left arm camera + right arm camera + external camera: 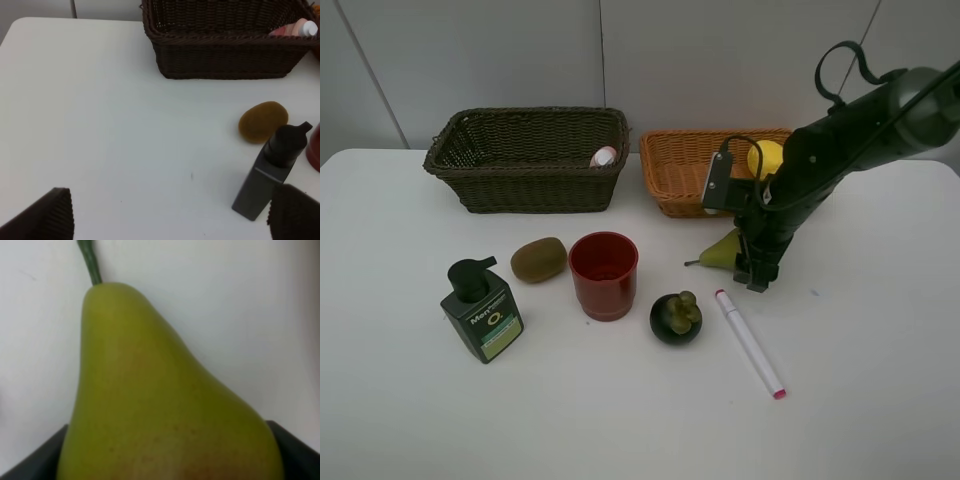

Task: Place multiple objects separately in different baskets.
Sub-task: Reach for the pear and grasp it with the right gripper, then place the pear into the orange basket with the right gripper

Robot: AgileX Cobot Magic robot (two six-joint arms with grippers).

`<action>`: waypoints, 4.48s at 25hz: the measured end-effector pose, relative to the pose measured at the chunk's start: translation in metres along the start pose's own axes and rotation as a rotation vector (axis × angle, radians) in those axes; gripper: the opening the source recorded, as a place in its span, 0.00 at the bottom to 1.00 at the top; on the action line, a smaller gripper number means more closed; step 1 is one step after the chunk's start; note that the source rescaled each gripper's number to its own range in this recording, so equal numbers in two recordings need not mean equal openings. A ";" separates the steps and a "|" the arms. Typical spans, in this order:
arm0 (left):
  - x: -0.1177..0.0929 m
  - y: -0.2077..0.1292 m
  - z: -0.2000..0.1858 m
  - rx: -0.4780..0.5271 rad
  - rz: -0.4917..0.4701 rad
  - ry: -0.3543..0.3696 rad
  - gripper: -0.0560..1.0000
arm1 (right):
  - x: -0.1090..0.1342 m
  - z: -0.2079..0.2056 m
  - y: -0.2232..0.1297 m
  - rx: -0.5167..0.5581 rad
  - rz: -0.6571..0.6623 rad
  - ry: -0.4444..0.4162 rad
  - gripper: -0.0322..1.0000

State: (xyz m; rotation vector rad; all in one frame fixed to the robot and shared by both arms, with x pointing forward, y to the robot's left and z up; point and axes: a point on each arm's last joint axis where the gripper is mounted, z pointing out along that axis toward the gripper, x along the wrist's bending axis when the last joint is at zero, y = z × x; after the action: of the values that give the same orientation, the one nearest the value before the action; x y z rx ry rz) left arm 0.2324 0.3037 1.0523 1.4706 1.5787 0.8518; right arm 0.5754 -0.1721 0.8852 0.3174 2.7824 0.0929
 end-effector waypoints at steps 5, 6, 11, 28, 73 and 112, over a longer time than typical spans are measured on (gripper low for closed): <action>0.000 0.000 0.000 0.000 0.000 0.000 1.00 | 0.000 -0.010 -0.001 0.001 0.026 0.008 0.71; 0.000 0.000 0.000 0.000 0.000 0.000 1.00 | -0.001 -0.014 -0.001 -0.002 0.029 0.001 0.71; 0.000 0.000 0.000 0.000 0.000 0.000 1.00 | -0.008 -0.055 -0.002 -0.022 0.057 -0.037 0.71; 0.000 0.000 0.000 0.000 0.000 0.000 1.00 | -0.023 -0.151 0.002 -0.279 0.143 -0.293 0.71; 0.000 0.000 0.000 0.000 0.000 0.000 1.00 | -0.112 -0.004 -0.010 -0.377 1.255 -0.091 0.71; 0.000 0.000 0.000 0.000 0.000 0.000 1.00 | -0.115 -0.014 -0.011 -0.378 1.236 -0.102 1.00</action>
State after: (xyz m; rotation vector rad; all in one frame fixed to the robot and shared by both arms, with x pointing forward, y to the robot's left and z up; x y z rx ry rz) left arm 0.2324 0.3037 1.0523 1.4706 1.5787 0.8518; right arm 0.6740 -0.2097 0.9347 1.7616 1.9825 0.8195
